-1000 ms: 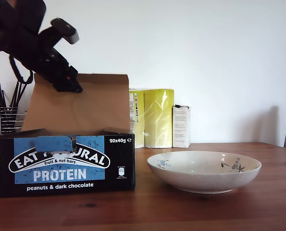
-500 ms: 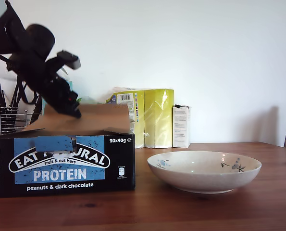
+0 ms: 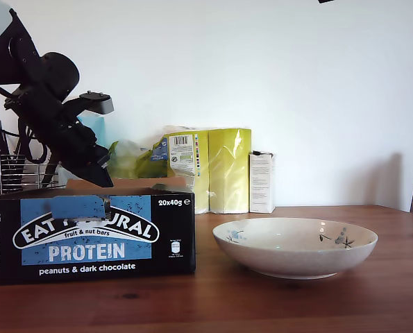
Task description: Open the carton box of snackbars
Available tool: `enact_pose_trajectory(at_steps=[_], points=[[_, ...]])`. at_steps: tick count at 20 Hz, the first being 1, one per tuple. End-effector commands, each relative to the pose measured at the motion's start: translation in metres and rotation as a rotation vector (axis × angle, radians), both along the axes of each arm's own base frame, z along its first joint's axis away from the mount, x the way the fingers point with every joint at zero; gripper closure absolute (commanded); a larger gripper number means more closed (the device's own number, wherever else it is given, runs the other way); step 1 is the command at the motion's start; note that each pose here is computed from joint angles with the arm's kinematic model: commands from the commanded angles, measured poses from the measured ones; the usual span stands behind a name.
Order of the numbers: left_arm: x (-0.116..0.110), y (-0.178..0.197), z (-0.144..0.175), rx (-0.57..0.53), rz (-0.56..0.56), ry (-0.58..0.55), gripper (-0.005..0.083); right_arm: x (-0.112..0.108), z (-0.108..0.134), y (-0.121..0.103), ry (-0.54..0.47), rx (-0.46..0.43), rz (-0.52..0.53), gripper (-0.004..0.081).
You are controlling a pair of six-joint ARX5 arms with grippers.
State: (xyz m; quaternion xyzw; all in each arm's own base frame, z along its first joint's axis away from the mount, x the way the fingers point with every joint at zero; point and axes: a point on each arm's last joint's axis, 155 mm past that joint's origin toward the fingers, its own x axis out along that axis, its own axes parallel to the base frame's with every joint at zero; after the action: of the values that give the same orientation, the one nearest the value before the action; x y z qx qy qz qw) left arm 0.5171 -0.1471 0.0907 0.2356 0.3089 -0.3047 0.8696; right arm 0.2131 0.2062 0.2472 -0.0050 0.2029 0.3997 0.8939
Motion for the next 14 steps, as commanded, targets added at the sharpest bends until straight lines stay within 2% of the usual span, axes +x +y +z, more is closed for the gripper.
enact_pose_trajectory(at_steps=[1, 4, 8, 12, 14], points=[[-0.006, 0.000, -0.019, -0.003, 0.004, 0.066, 0.0795, -0.001, 0.003, 0.001, -0.007, 0.009, 0.004, 0.0783], [-0.014, -0.011, 0.012, -0.063, -0.001, 0.064, 0.0795, -0.001, 0.003, 0.001, -0.013, 0.004, 0.006, 0.0783], [-0.046, -0.024, 0.050, -0.154, -0.018, 0.120, 0.0795, 0.007, 0.002, -0.007, -0.080, -0.061, -0.023, 0.0783], [-0.069, -0.030, 0.095, -0.222, -0.027, 0.084, 0.0795, 0.016, 0.010, -0.011, -0.145, -0.079, -0.041, 0.0783], [-0.083, -0.027, 0.107, -0.237, -0.018, 0.068, 0.0795, 0.024, 0.015, -0.019, -0.168, -0.077, -0.075, 0.0783]])
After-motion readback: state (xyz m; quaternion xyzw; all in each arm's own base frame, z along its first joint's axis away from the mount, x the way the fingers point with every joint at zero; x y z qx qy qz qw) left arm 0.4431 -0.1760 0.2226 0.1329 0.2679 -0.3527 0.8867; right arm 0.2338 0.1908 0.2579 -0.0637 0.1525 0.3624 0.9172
